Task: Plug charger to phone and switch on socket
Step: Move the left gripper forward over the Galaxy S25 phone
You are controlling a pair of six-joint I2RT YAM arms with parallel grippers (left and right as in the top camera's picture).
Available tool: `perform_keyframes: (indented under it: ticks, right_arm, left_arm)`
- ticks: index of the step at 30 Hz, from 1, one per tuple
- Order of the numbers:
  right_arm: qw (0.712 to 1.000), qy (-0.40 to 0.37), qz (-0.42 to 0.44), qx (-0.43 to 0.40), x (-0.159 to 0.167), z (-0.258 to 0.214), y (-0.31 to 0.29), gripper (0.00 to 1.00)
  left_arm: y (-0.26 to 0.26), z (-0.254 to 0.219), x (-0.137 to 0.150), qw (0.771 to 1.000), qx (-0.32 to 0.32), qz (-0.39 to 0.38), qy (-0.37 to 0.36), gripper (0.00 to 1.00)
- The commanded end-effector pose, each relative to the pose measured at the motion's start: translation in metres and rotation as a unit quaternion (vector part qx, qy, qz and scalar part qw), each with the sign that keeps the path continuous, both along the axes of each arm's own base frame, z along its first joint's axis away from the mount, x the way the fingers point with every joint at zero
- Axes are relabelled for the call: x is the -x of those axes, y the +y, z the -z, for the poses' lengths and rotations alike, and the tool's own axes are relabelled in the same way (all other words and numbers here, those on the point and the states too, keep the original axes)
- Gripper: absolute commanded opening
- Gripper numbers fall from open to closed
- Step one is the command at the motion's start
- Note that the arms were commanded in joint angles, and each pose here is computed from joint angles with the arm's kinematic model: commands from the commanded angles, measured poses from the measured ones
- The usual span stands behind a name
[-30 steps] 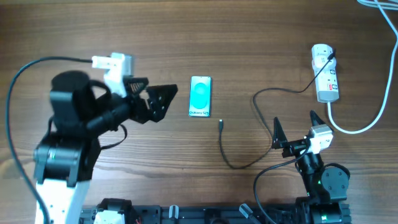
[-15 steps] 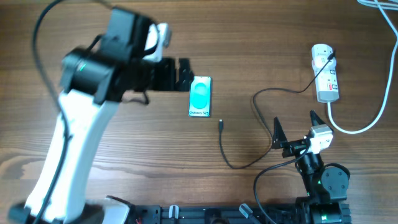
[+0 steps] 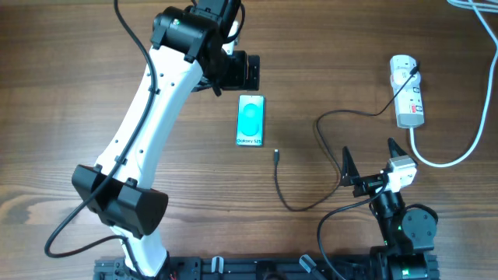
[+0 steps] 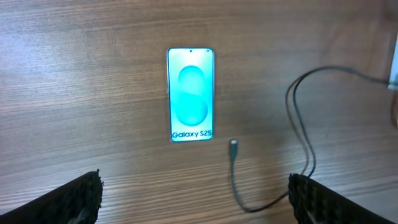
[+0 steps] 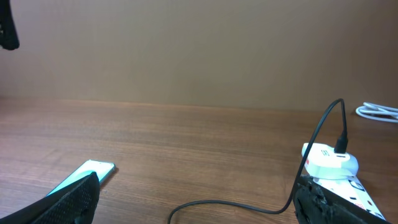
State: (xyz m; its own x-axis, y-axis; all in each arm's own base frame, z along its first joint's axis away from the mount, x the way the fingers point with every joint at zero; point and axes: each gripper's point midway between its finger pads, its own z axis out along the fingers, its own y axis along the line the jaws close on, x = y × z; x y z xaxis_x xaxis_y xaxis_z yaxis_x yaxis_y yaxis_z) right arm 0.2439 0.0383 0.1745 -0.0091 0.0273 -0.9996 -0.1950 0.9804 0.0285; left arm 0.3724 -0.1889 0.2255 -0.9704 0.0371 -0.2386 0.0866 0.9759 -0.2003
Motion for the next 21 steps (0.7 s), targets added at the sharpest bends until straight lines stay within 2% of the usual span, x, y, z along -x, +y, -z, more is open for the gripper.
perform_keyframes:
  ticks: [1,14,21]
  right_arm:
    - [1.0,-0.006,0.003,0.0,0.0,-0.002,-0.001,1.0]
    - [1.0,-0.006,0.003,0.0,0.0,-0.002,-0.001,1.0]
    - [1.0,-0.006,0.003,0.0,0.0,-0.002,-0.001,1.0]
  left_arm:
    - [-0.01,0.013,-0.004,0.999,0.006,-0.028,0.022,1.0]
    - [-0.04,0.104,-0.002,0.992,-0.046,-0.01,0.119,1.0]
    - [-0.047,0.116,-0.013,0.993,-0.04,-0.009,0.109,1.0]
